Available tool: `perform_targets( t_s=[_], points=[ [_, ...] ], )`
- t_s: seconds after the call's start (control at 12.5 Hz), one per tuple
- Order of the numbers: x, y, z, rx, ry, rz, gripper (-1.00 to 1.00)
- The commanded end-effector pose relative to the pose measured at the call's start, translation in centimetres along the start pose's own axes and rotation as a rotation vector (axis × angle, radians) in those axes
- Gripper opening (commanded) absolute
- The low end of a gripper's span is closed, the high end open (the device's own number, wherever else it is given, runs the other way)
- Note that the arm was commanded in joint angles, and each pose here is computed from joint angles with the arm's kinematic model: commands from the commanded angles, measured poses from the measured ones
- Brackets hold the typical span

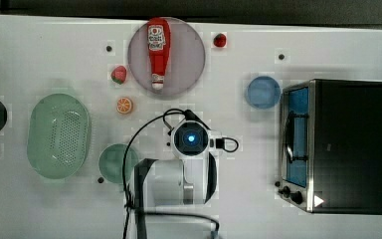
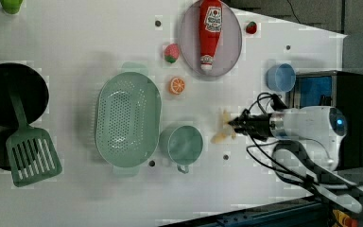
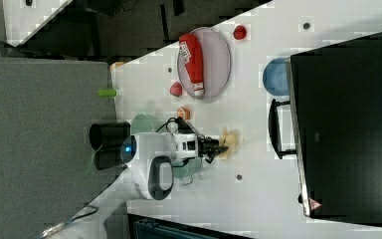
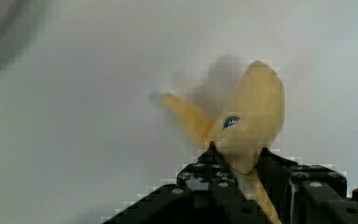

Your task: Pick banana from table and place on oven.

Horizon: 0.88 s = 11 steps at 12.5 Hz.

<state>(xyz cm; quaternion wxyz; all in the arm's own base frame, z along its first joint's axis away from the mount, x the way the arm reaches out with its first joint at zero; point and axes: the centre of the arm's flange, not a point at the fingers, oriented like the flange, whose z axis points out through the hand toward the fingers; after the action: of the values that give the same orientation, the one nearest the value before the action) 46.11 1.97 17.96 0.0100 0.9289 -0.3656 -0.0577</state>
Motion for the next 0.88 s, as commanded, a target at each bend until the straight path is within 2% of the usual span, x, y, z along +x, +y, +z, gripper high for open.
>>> perform_targets(
  t_s=[0.08,0.24,0.56,0.72,0.88],
  points=[
    [1.6,-1.9,-14.2,0.125,0.149,-0.002,-0.53],
    [1.2,-1.3,-22.1,0.127,0.161,0.007,-0.53],
    [1.8,1.7,-34.5,0.113,0.122,0.068,-0.53],
    [4.1,5.1,-37.2,0.097,0.083,0.135,-0.53],
    [7.9,9.6,-37.7,0.098,0.073,0.209,-0.53]
  ],
)
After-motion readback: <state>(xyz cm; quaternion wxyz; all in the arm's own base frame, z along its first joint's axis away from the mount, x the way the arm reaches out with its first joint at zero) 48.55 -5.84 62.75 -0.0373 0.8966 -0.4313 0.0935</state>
